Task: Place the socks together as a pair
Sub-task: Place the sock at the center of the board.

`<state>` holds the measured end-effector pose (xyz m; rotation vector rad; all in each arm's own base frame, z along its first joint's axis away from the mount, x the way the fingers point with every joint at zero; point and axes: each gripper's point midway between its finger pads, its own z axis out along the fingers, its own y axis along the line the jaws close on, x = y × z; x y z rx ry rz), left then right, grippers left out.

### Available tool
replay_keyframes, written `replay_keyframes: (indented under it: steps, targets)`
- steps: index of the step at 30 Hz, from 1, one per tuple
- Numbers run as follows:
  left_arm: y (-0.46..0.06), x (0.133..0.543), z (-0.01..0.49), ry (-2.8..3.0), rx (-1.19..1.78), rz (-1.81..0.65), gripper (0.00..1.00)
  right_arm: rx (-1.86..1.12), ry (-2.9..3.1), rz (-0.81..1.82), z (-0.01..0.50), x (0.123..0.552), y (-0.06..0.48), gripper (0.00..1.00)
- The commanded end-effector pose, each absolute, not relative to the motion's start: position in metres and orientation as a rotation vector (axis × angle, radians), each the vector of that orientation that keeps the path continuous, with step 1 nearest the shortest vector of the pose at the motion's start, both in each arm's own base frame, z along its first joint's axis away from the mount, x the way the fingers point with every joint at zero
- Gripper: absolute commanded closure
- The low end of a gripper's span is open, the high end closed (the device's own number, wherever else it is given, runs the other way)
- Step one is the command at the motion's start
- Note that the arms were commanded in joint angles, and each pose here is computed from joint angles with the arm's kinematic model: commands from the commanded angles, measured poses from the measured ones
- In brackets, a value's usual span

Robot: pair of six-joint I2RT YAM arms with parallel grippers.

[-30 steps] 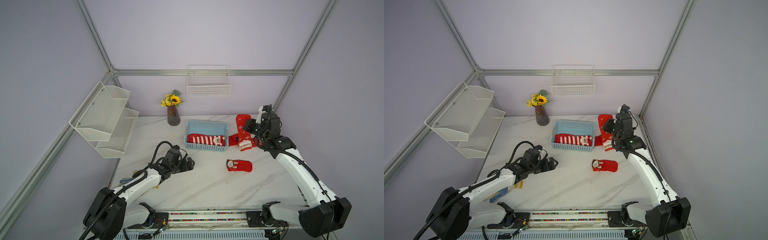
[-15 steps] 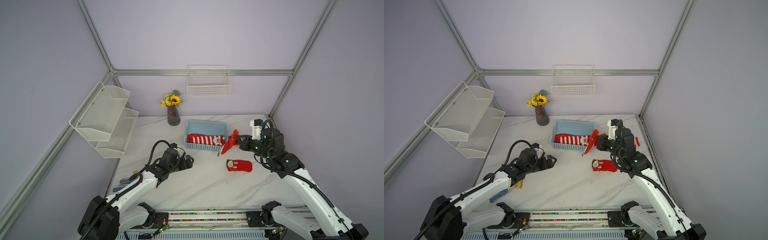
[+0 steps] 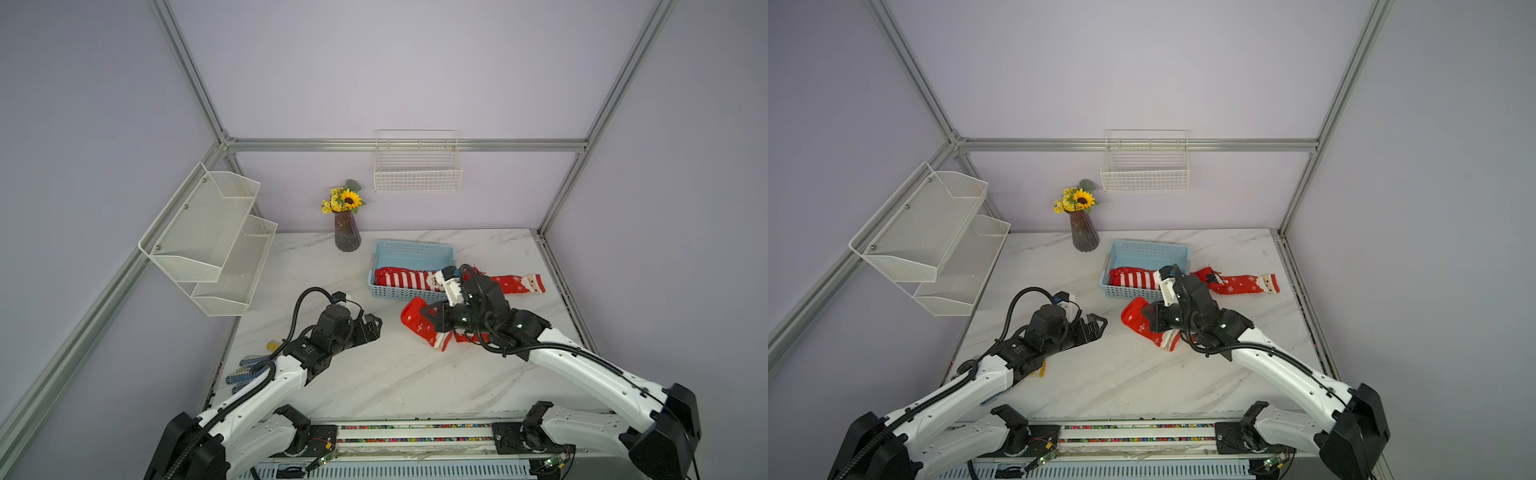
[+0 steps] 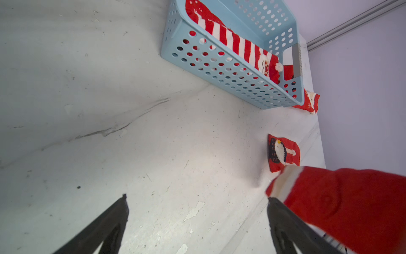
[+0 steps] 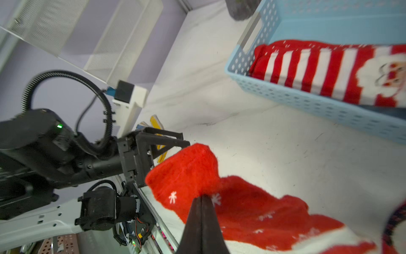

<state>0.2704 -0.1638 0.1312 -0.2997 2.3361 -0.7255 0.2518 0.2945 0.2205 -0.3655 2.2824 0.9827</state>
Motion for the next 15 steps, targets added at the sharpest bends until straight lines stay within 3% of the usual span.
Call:
replay_keyframes:
  steps: [1, 2, 3, 5, 6, 15]
  targets:
    - [-0.141, 0.268, 0.131, 2.301, -0.375, -0.618, 0.01, -0.419, 2.244, 0.954, 0.213, 0.259, 0.333, 1.00]
    - [-0.135, 0.267, 0.133, 2.293, -0.390, -0.587, 0.01, -0.436, 2.259, 0.935, 0.205, 0.261, 0.343, 0.89]
    - [-0.129, 0.266, 0.135, 2.283, -0.403, -0.559, 0.01, -0.435, 2.263, 0.930, 0.201, 0.264, 0.350, 0.69]
    - [-0.120, 0.263, 0.138, 2.265, -0.420, -0.524, 0.00, -0.431, 2.267, 0.931, 0.197, 0.267, 0.357, 0.49]
    - [-0.117, 0.262, 0.140, 2.255, -0.425, -0.515, 0.00, -0.420, 2.267, 0.923, 0.197, 0.269, 0.357, 0.44]
    - [-0.118, 0.259, 0.145, 2.244, -0.413, -0.547, 0.01, -0.285, 2.346, 0.766, 0.165, 0.267, 0.320, 0.44]
